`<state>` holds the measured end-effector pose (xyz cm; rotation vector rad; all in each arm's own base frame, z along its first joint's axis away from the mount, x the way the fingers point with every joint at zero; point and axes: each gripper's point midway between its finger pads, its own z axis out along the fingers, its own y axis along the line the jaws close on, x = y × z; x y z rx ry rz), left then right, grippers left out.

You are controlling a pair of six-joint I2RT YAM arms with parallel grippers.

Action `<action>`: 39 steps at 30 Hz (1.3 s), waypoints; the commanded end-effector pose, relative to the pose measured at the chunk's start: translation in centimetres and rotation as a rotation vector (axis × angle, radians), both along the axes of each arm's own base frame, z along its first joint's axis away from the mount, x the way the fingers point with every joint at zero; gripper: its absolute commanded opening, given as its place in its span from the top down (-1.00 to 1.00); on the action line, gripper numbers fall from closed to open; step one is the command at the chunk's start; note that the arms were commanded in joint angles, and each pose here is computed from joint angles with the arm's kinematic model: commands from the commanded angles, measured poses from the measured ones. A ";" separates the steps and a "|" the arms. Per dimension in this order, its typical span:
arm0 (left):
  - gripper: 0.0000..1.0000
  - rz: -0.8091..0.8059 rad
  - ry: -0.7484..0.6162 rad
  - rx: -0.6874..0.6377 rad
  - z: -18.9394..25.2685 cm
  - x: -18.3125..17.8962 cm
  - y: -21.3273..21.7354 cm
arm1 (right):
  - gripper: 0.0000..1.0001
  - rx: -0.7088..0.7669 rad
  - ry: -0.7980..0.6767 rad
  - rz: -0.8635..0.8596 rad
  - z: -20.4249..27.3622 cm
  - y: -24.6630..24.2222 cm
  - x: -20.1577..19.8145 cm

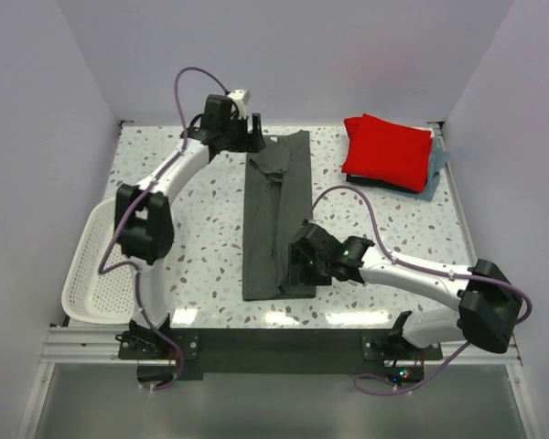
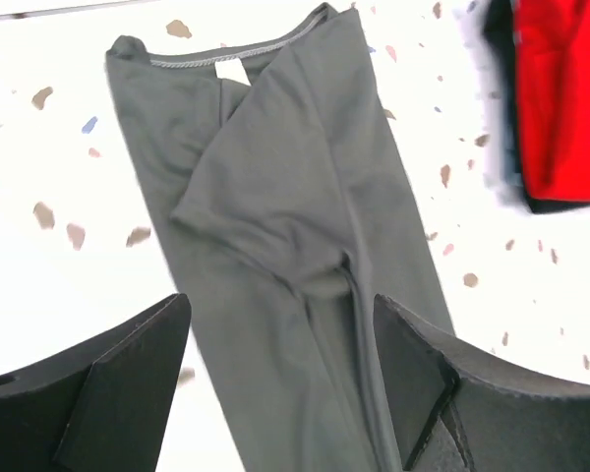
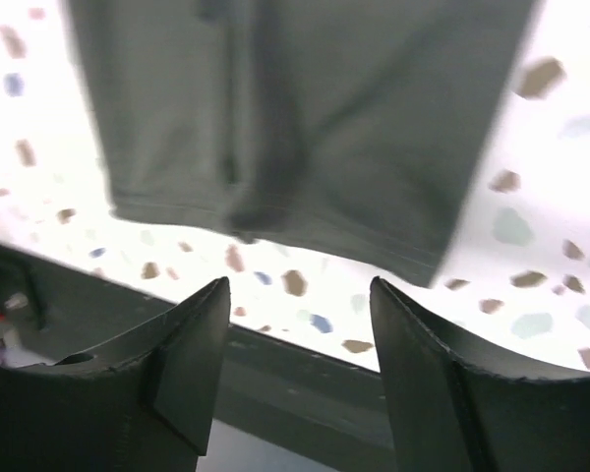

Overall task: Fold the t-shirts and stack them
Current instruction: Fold the tshirt

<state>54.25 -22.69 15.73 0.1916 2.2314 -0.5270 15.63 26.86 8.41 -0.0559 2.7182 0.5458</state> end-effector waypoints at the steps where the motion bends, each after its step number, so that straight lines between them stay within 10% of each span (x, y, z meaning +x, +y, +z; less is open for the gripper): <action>1: -0.59 0.050 -0.060 -0.049 4.7 -4.0 1.7 | -0.23 -0.081 0.001 -0.129 -1.6 -3.0 0.0; 14: -0.59 -0.018 0.252 0.187 -3.5 -23.2 7.2 | -0.01 -0.153 0.008 -0.234 -4.3 -6.3 0.0; 39: -0.58 -0.202 0.536 0.244 -7.2 -33.2 6.9 | 0.24 -0.087 0.082 -0.164 -5.6 -3.8 -0.7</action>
